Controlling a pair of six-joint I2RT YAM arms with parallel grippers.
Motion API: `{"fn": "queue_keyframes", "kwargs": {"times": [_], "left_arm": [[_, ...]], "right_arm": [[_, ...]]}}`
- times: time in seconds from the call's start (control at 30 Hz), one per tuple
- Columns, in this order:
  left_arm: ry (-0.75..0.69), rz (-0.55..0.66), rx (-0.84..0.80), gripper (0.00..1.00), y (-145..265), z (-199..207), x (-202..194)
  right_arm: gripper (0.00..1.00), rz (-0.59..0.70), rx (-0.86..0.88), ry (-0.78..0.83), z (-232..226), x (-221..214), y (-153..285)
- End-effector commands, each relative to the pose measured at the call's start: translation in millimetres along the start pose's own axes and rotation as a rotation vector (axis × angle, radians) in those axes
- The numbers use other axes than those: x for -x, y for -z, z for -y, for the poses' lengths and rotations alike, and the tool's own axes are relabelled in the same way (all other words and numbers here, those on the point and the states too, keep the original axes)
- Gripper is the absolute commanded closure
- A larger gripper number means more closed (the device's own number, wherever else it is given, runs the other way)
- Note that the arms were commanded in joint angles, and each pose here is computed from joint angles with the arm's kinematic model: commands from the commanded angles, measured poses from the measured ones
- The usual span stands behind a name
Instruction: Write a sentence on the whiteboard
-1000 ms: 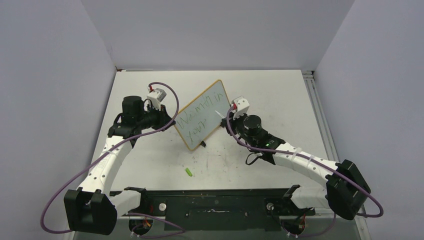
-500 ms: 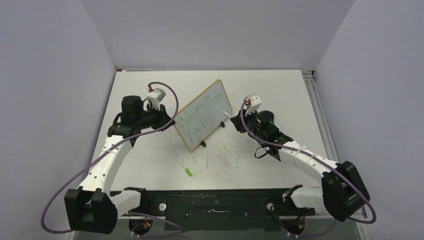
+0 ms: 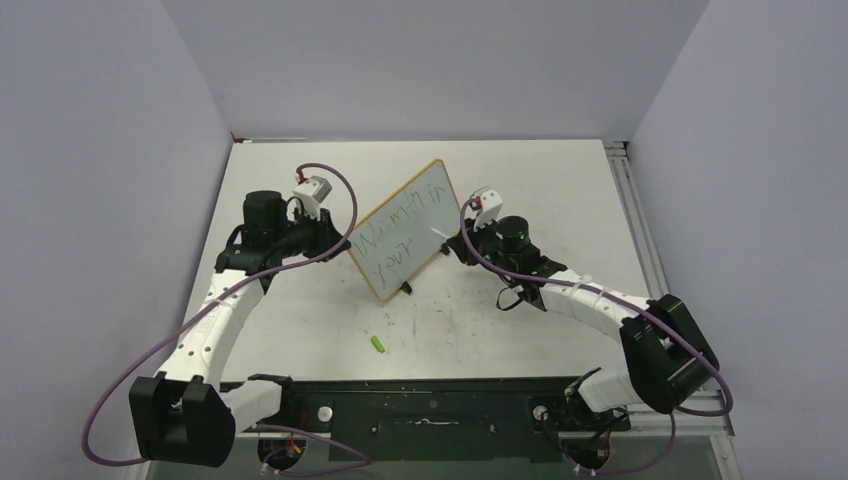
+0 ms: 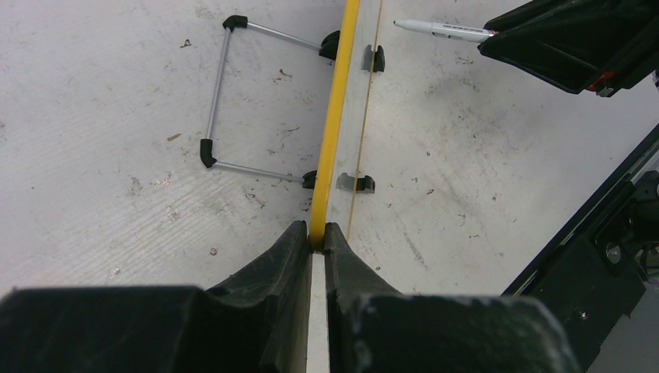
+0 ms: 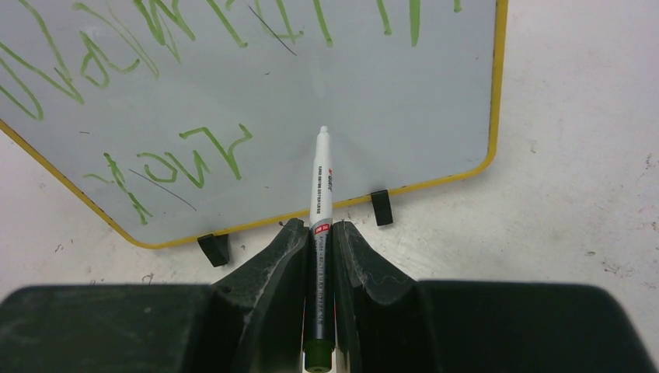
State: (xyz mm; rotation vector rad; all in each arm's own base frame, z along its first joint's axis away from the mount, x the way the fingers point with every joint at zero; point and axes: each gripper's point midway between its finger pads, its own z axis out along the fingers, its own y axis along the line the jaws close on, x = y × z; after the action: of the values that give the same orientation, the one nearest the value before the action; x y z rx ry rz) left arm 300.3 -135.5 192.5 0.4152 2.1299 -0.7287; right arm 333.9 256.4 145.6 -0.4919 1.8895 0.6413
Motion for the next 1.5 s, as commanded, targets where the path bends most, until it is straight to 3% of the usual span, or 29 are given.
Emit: {"fn": "queue_keyframes", "kwargs": {"times": [0.0, 0.8, 1.47], "left_arm": [[-0.008, -0.037, 0.027, 1.00, 1.3, -6.5, -5.4], [-0.008, -0.035, 0.026, 1.00, 1.3, -6.3, -5.1], [-0.009, -0.034, 0.024, 1.00, 1.5, -5.9, -4.7]], "right_arm": [[0.95, 0.081, 0.046, 0.038, -15.7, 31.3, -9.8], [0.95, 0.019, 0.070, 0.086, -35.3, 14.4, -23.2], [0.95, -0.043, -0.026, 0.083, -19.0, -10.4, -19.8]]}}
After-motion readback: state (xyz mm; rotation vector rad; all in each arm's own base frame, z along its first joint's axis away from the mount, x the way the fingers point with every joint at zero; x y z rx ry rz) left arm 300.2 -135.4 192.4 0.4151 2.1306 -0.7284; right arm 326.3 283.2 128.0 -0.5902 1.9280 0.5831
